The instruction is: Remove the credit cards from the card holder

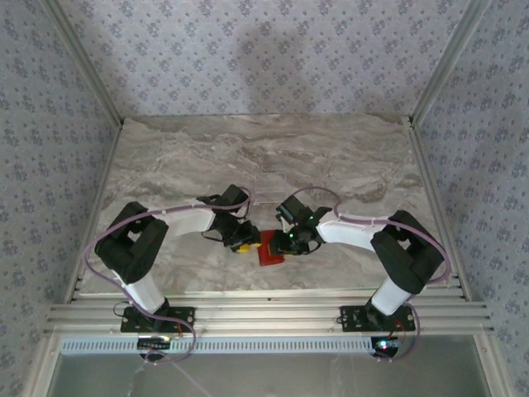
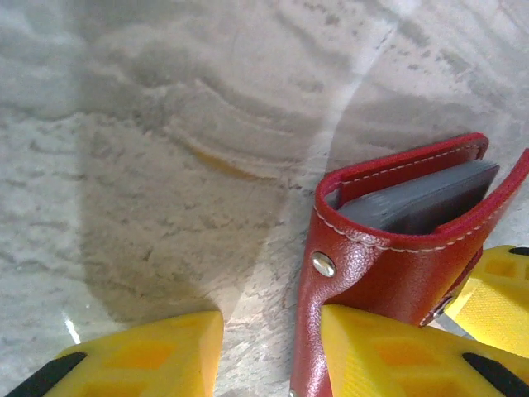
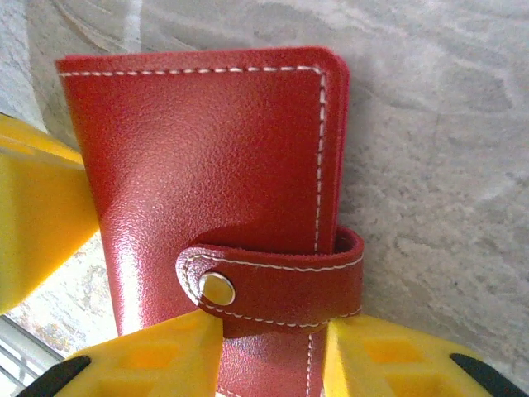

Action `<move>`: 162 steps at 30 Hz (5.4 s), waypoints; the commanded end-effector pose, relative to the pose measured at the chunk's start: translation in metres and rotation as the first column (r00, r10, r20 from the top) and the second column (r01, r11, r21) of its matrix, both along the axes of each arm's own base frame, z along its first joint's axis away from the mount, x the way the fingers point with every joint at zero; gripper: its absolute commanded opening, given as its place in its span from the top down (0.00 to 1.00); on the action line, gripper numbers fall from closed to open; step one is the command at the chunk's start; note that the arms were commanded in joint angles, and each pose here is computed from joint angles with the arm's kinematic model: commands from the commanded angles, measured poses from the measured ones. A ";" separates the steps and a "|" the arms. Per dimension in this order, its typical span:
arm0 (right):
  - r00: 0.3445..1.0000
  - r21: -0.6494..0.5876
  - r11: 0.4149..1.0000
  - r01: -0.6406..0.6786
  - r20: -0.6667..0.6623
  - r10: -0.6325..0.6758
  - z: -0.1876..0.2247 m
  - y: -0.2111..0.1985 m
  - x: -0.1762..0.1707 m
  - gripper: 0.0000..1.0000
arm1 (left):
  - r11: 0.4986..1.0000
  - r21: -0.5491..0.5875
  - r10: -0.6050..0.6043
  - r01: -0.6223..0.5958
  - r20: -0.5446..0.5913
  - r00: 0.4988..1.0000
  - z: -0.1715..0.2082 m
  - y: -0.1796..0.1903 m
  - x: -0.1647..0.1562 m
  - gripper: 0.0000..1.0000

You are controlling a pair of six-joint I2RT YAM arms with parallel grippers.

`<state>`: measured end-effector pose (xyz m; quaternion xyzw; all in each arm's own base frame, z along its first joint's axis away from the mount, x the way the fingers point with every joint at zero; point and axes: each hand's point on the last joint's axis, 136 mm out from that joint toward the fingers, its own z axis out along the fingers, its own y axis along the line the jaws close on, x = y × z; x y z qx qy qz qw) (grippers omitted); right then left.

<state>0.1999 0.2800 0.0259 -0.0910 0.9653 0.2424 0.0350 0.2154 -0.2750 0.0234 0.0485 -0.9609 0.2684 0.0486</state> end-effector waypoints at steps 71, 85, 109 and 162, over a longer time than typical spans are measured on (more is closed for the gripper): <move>0.213 -0.412 0.417 -0.810 0.456 0.864 0.016 0.014 0.043 0.78 | 0.968 -0.248 0.087 -0.043 0.169 0.982 0.051 -0.019 0.052 0.74; 0.187 -0.338 0.497 -0.799 0.646 0.740 0.037 0.027 0.044 0.81 | 0.959 -0.275 0.086 -0.068 0.053 0.995 0.018 -0.033 0.039 0.81; 0.222 -0.282 0.571 -0.771 0.721 0.656 0.049 0.019 0.047 0.88 | 0.981 -0.162 0.108 -0.108 -0.013 0.994 -0.025 -0.009 0.026 0.86; 0.101 -0.484 0.351 -0.802 0.468 0.878 0.035 0.011 0.046 0.57 | 0.977 -0.191 0.095 -0.089 0.021 0.995 0.002 -0.006 0.034 0.89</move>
